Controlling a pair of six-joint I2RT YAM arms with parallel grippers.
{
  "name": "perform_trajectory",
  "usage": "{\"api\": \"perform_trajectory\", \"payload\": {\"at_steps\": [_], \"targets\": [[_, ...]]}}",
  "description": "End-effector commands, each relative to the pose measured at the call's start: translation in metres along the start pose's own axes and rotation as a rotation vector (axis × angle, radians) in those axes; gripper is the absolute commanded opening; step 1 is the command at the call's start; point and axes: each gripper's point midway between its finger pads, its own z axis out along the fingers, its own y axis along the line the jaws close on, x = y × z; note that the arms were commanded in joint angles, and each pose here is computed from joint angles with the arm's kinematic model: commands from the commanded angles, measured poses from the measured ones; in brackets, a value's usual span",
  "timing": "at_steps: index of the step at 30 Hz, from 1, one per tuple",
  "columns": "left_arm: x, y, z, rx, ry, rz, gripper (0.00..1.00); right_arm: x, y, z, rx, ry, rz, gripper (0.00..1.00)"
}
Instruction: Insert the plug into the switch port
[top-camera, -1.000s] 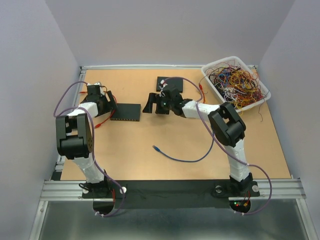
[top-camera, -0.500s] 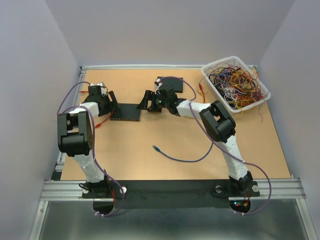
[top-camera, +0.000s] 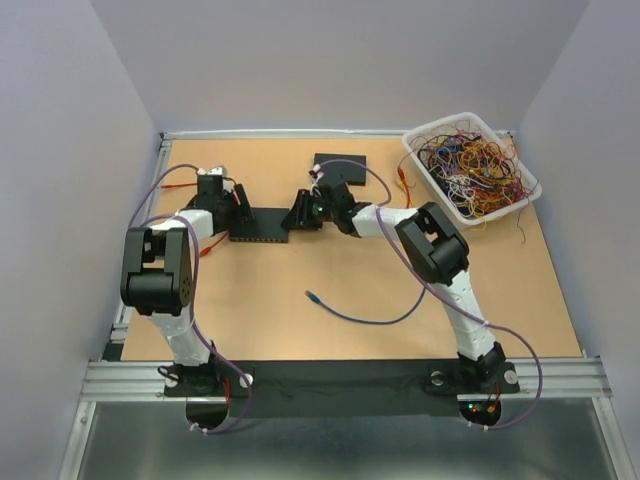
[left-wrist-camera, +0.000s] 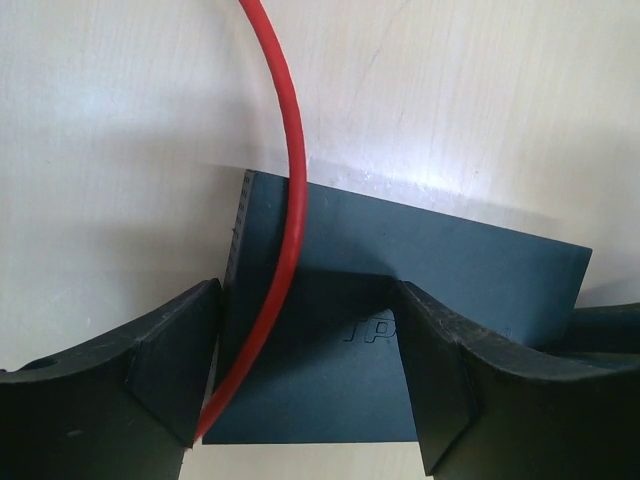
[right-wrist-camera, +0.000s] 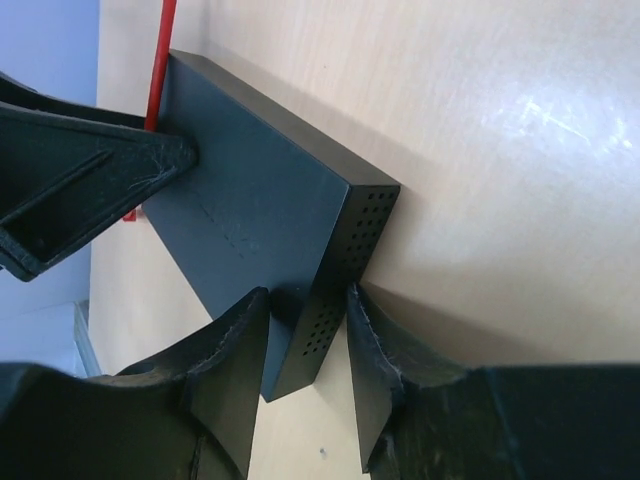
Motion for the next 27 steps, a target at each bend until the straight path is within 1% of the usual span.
{"api": "perform_trajectory", "payload": {"at_steps": [1, 2, 4, 5, 6, 11, 12, 13, 15, 16, 18, 19, 20, 22, 23, 27], "targets": [[0.066, -0.037, -0.007, 0.099, 0.154, -0.049, 0.77, 0.034, -0.004, -0.01, 0.023, 0.062, -0.017, 0.41], [0.071, -0.048, -0.012, 0.098, 0.15, -0.03, 0.77, 0.028, 0.002, -0.019, 0.025, 0.039, -0.03, 0.41], [0.082, -0.06, -0.02, 0.125, 0.148, -0.045, 0.77, 0.045, -0.012, -0.03, 0.067, 0.06, -0.034, 0.41], [0.09, -0.065, -0.021, 0.139, 0.161, -0.051, 0.77, 0.036, -0.004, -0.034, 0.062, 0.037, -0.051, 0.41], [0.095, -0.078, -0.027, 0.166, 0.161, -0.043, 0.77, 0.042, -0.012, -0.045, 0.095, 0.033, -0.048, 0.41], [0.123, -0.106, -0.046, 0.214, 0.185, -0.086, 0.77, 0.055, -0.024, -0.08, 0.165, 0.018, -0.076, 0.42], [0.13, -0.118, -0.052, 0.233, 0.189, -0.075, 0.77, 0.064, -0.036, -0.087, 0.208, 0.024, -0.069, 0.42], [0.138, -0.123, -0.056, 0.239, 0.201, -0.087, 0.77, 0.061, -0.034, -0.094, 0.21, 0.011, -0.08, 0.42], [0.144, -0.133, -0.065, 0.256, 0.203, -0.095, 0.77, 0.063, -0.044, -0.103, 0.25, 0.005, -0.08, 0.42], [0.157, -0.14, -0.07, 0.267, 0.216, -0.08, 0.77, 0.064, -0.048, -0.109, 0.267, 0.004, -0.087, 0.43], [0.165, -0.152, -0.079, 0.285, 0.217, -0.108, 0.78, 0.062, -0.06, -0.114, 0.305, -0.001, -0.097, 0.43], [0.173, -0.154, -0.082, 0.287, 0.229, -0.111, 0.78, 0.06, -0.065, -0.115, 0.321, -0.002, -0.099, 0.44], [0.184, -0.165, -0.089, 0.312, 0.242, -0.102, 0.78, 0.058, -0.07, -0.117, 0.336, -0.003, -0.102, 0.44], [0.191, -0.174, -0.095, 0.319, 0.245, -0.132, 0.79, 0.055, -0.08, -0.119, 0.362, 0.001, -0.106, 0.44], [0.201, -0.181, -0.1, 0.33, 0.258, -0.119, 0.79, 0.053, -0.082, -0.117, 0.365, 0.003, -0.111, 0.44], [0.206, -0.184, -0.102, 0.32, 0.249, -0.129, 0.79, 0.055, -0.082, -0.12, 0.373, 0.032, -0.128, 0.44]]}}
